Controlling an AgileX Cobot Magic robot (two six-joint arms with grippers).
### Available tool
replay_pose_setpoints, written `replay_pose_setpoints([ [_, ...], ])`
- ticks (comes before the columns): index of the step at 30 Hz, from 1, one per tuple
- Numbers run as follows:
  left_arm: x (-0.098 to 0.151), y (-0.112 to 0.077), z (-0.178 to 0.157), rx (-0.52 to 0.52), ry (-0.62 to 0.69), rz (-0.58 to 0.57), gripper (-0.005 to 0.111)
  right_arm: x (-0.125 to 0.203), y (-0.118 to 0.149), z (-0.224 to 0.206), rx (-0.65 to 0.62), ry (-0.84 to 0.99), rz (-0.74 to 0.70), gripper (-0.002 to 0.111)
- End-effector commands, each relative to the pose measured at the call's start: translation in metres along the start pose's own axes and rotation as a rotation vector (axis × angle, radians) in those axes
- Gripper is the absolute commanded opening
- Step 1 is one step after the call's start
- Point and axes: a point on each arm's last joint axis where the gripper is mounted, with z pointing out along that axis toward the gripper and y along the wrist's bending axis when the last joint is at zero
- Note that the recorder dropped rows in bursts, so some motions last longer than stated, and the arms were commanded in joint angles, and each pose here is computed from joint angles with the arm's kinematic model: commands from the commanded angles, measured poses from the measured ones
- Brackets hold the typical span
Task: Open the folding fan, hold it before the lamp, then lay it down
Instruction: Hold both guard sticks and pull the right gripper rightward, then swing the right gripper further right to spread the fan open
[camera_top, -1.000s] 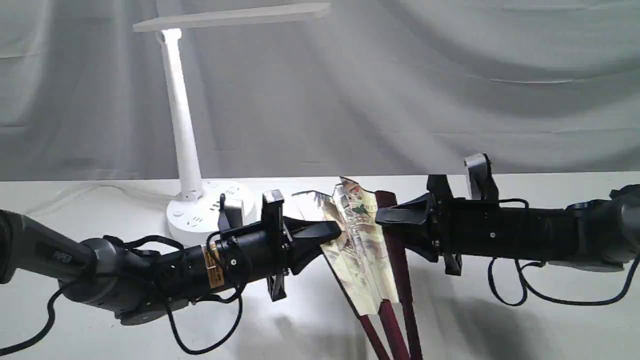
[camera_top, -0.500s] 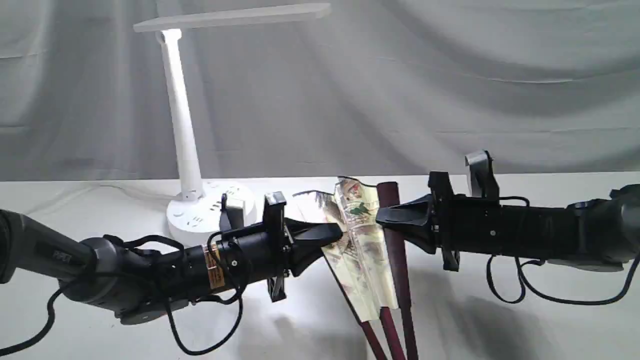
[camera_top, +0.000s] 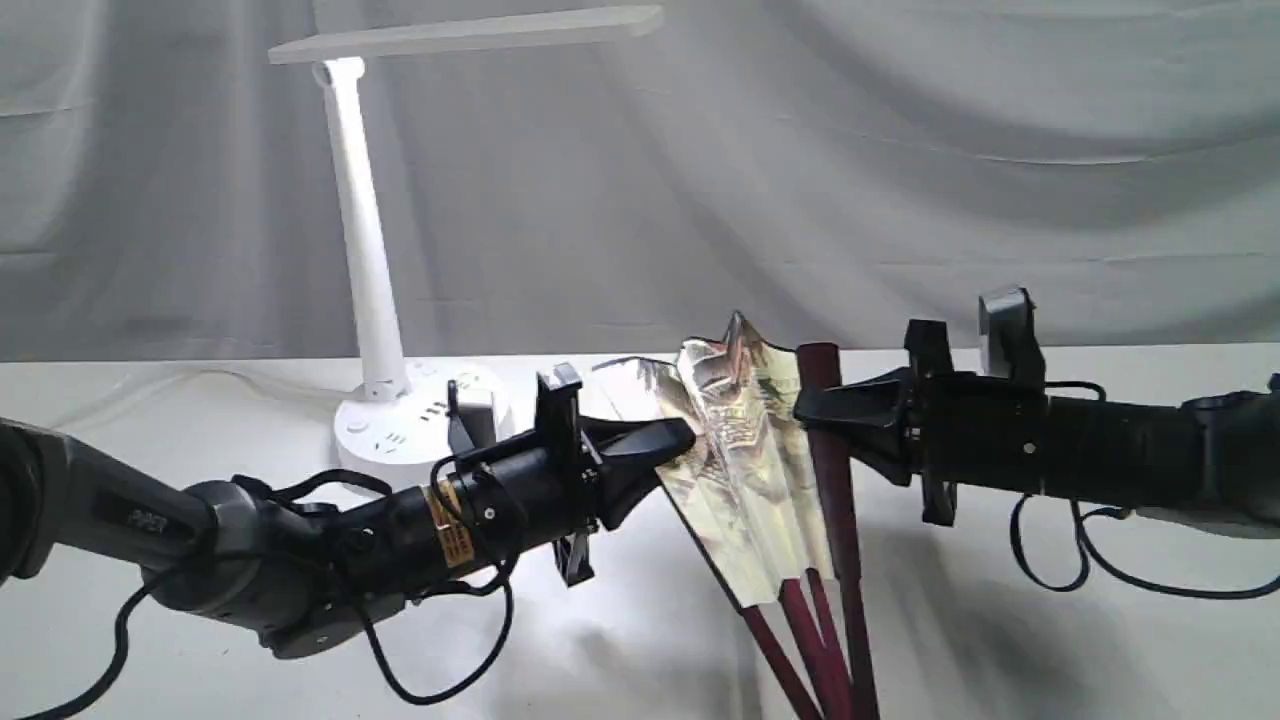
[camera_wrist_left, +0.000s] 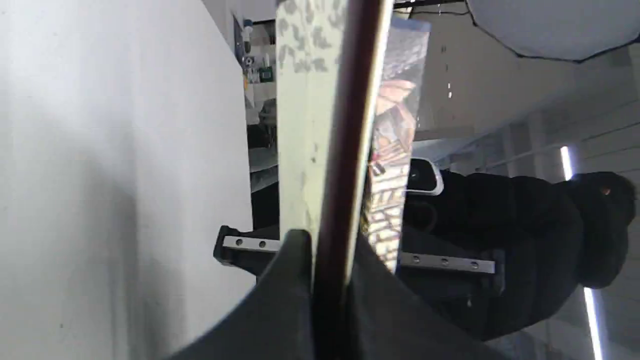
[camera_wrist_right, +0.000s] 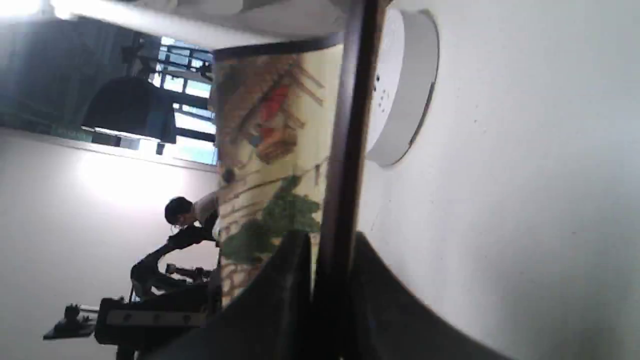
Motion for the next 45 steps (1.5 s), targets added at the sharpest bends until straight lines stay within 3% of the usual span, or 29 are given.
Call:
replay_pose_setpoints([
  [1,-0.004,-0.016,0.007,0.094,-0.100,-0.062,0.000,-0.005,-0.003,-0.014,0.018,-0.010,-0.010,0.000],
  [9,0.007,-0.019,0.019,0.137,-0.158,-0.116,0.000,-0.018,-0.011,-0.042,0.036,-0.079,0.060,0.000],
  [25,-0.005,-0.022,0.016,0.190,-0.309,-0.155,0.000,-0.039,-0.025,-0.098,0.063,-0.222,0.119,0.000],
  [45,-0.006,-0.022,0.017,0.215,-0.373,-0.192,0.000,-0.053,-0.044,-0.185,0.116,-0.408,0.157,0.000],
])
